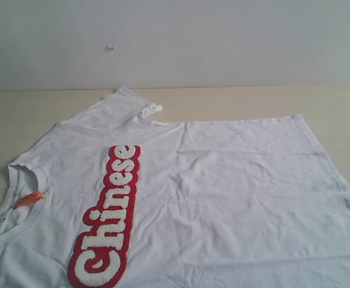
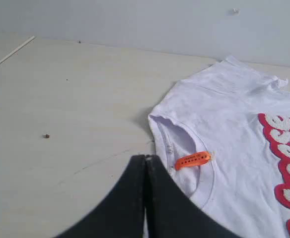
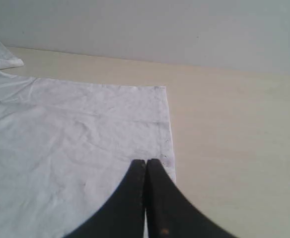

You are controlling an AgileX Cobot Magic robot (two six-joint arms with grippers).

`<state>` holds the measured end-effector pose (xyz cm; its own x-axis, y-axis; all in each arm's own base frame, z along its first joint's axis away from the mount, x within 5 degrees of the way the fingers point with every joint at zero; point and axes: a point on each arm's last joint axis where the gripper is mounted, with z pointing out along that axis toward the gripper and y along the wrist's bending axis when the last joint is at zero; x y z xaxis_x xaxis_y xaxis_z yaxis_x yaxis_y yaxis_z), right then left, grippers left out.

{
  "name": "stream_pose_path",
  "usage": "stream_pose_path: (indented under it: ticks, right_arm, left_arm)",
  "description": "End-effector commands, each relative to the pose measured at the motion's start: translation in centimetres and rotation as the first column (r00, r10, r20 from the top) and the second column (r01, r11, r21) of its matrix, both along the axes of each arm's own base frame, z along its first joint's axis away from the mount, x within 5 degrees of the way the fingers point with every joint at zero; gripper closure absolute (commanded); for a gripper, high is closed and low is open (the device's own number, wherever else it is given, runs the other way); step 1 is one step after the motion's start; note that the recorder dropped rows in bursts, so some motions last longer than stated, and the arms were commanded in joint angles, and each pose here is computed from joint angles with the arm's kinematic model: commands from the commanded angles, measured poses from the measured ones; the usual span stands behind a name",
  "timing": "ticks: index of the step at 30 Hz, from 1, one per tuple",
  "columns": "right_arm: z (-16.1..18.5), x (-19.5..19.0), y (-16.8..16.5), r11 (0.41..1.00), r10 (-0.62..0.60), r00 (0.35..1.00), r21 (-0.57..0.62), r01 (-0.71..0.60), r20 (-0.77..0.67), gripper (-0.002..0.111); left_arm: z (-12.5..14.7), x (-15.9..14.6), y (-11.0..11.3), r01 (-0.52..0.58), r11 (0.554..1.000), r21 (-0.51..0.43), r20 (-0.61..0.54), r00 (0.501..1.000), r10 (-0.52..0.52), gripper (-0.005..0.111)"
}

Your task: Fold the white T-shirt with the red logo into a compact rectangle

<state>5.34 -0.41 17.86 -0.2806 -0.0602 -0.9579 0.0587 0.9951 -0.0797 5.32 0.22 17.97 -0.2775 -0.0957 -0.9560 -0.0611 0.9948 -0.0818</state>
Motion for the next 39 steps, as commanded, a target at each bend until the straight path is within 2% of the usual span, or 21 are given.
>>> stream_pose_path:
  ticks: [1, 7, 10, 13, 17, 25, 28, 32, 36, 39]
  right_arm:
    - [0.4, 0.0, 0.0, 1.000, -0.005, 1.000, -0.001, 0.005, 0.025, 0.108]
    - [0.4, 0.0, 0.0, 1.000, -0.005, 1.000, -0.001, 0.005, 0.023, 0.108]
    - [0.4, 0.0, 0.0, 1.000, -0.005, 1.000, -0.001, 0.005, 0.025, 0.108]
    - [0.6, 0.0, 0.0, 1.000, -0.006, 0.999, -0.008, 0.006, 0.051, 0.108]
    - [1.6, 0.2, -0.1, 1.000, -0.007, 0.987, -0.017, 0.009, 0.161, 0.108]
    - [3.8, 0.2, -0.1, 1.000, -0.010, 0.920, -0.016, 0.018, 0.391, 0.108]
    - [4.4, 0.1, -0.1, 1.000, -0.017, 0.890, -0.003, 0.020, 0.455, 0.108]
    - [5.6, -0.2, -0.2, 0.993, -0.054, 0.812, 0.113, -0.015, 0.581, 0.108]
    - [6.7, -0.7, -0.2, 0.929, -0.132, 0.720, 0.339, -0.151, 0.682, 0.108]
    - [7.4, -1.1, -0.2, 0.892, -0.155, 0.658, 0.391, -0.229, 0.737, 0.108]
  left_arm:
    - [0.2, 0.0, 0.0, -0.003, 1.000, -0.007, 0.020, 1.000, 0.003, 0.107]
    - [0.2, 0.0, 0.0, -0.004, 1.000, -0.006, 0.028, 1.000, 0.004, 0.107]
    - [0.6, 0.1, 0.0, -0.003, 1.000, -0.005, 0.068, 0.998, 0.003, 0.107]
    - [1.5, 0.3, 0.0, -0.001, 1.000, -0.001, 0.170, 0.985, 0.001, 0.107]
    - [3.1, 0.3, 0.0, 0.002, 1.000, 0.005, 0.336, 0.942, -0.003, 0.107]
    - [4.9, 0.0, -0.1, 0.004, 1.000, 0.010, 0.522, 0.853, -0.009, 0.107]
    - [5.4, -0.1, -0.1, 0.030, 0.997, -0.064, 0.571, 0.821, 0.012, 0.107]
    - [5.9, -0.3, -0.1, 0.118, 0.955, -0.272, 0.608, 0.790, 0.076, 0.107]
    - [6.3, -0.5, -0.1, 0.189, 0.904, -0.384, 0.641, 0.759, 0.113, 0.107]
    - [6.4, -0.5, -0.1, 0.216, 0.873, -0.437, 0.637, 0.759, 0.131, 0.107]
